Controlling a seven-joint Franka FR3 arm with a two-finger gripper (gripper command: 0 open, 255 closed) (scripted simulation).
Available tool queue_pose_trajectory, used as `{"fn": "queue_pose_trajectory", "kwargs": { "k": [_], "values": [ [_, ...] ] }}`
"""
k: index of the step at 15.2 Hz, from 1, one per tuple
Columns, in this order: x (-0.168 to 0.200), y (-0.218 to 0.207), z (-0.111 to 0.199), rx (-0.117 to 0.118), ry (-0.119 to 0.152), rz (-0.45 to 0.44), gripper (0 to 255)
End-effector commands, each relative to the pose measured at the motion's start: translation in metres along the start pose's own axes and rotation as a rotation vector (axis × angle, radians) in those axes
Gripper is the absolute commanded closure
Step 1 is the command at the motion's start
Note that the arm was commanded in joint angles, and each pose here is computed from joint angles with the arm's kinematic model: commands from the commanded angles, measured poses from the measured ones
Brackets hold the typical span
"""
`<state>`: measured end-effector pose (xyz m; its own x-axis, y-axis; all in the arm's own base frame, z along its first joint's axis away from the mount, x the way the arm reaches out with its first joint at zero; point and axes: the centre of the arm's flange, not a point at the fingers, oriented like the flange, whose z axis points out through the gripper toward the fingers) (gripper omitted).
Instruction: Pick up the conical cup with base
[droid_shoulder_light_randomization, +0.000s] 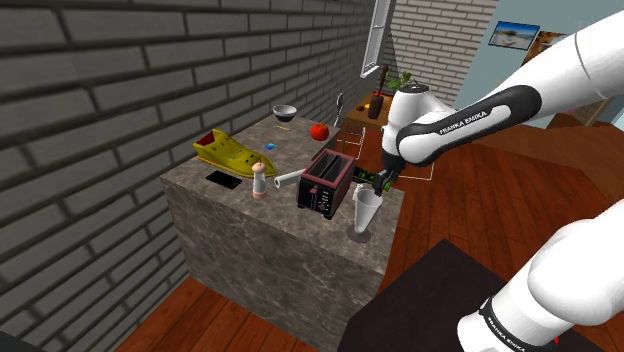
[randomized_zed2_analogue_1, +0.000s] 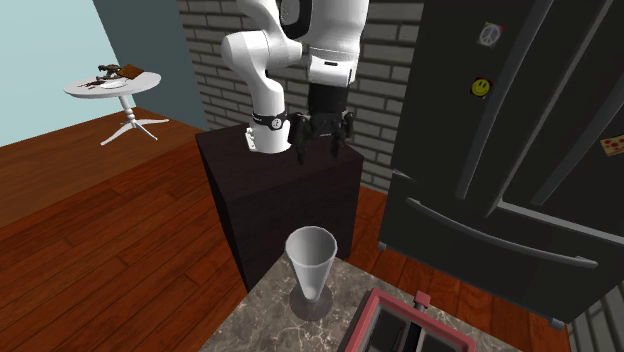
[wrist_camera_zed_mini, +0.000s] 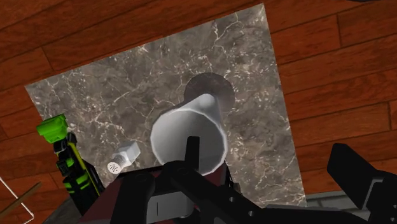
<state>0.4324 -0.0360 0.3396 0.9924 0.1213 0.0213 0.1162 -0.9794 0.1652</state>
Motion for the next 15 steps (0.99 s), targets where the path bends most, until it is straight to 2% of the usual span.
{"fn": "queue_pose_trajectory", "kwargs": {
  "k": [1,11,15],
  "values": [
    [0.011,0.002,0.024,-0.001,0.005,-0.009,0],
    [0.072,0.012,0.137,-0.009,0.022,-0.048,0],
    [0.071,0.009,0.158,-0.009,0.022,-0.048,0]
  ]
}}
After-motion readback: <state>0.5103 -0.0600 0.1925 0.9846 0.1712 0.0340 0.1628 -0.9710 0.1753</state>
